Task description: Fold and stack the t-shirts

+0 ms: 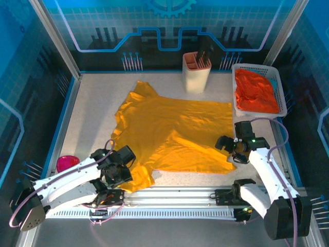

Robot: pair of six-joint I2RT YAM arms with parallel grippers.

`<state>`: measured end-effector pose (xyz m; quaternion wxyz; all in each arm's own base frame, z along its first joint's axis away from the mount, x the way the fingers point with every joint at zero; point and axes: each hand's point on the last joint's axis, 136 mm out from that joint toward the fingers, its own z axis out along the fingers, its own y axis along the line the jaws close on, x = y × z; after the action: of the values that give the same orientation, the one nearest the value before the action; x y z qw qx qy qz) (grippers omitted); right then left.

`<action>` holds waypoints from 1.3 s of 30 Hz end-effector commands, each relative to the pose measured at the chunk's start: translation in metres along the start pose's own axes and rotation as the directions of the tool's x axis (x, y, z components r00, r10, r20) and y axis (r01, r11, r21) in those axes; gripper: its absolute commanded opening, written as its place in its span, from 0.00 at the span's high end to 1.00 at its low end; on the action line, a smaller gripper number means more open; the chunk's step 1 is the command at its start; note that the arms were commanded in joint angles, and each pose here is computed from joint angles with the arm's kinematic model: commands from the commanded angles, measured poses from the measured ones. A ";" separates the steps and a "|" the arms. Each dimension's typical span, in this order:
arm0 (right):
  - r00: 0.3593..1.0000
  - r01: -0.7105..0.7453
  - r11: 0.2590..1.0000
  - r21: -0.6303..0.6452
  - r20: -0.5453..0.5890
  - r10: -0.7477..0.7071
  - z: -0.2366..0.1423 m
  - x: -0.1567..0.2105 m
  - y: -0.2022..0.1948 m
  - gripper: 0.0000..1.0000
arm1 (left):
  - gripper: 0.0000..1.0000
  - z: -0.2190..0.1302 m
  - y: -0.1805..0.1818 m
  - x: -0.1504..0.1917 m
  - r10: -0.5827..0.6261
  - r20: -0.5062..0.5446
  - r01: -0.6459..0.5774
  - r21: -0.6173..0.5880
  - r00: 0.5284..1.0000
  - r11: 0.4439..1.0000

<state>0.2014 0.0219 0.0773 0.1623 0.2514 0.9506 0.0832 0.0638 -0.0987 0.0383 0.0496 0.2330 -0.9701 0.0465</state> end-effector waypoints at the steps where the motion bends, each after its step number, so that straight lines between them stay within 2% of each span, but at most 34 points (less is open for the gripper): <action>1: 0.999 -0.032 0.999 0.007 0.029 0.032 0.000 -0.004 -0.004 0.00 | 0.55 0.010 0.017 0.015 -0.052 -0.054 0.048 -0.076 0.997 0.996; 7: 0.999 -0.032 0.999 0.036 -0.013 0.033 0.006 0.002 -0.008 0.00 | 0.55 0.023 0.008 0.022 -0.060 -0.083 0.056 -0.048 0.995 0.997; 12: 0.996 -0.082 0.994 0.066 -0.038 0.085 0.008 0.012 -0.016 0.00 | 0.63 0.027 -0.001 0.011 -0.059 -0.032 0.058 -0.041 0.998 0.997; 15: 0.990 -0.118 0.985 0.123 -0.063 0.127 0.007 0.021 -0.027 0.01 | 0.76 0.026 -0.011 0.003 -0.057 0.009 0.057 -0.015 0.998 0.998; 19: 0.979 -0.167 0.970 0.179 -0.090 0.185 0.007 0.034 -0.039 0.04 | 1.00 0.018 -0.024 -0.013 -0.062 0.052 0.061 0.017 0.997 0.998; 25: 0.967 -0.191 0.968 0.162 -0.141 0.214 0.014 0.053 -0.039 0.16 | 1.00 -0.020 -0.036 -0.053 -0.031 0.149 0.025 0.044 0.988 0.999; 28: 0.971 -0.153 0.976 0.157 -0.159 0.178 0.015 0.059 -0.035 0.21 | 1.00 -0.042 -0.035 -0.081 -0.007 0.204 0.001 0.030 0.979 1.000; 33: 0.977 -0.069 0.986 0.152 -0.190 0.098 0.017 0.064 -0.023 0.25 | 1.00 -0.075 -0.046 -0.133 0.026 0.273 -0.037 0.033 0.962 0.999; 39: 0.975 -0.012 0.985 0.169 -0.219 0.050 0.017 0.072 -0.016 0.36 | 1.00 -0.090 -0.053 -0.183 0.042 0.314 -0.049 0.015 0.949 0.999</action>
<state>0.1415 0.0413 0.0317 0.0344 0.2689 0.9619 0.0363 0.2411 -0.0641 0.1034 -0.0948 0.2569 -0.9609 0.0400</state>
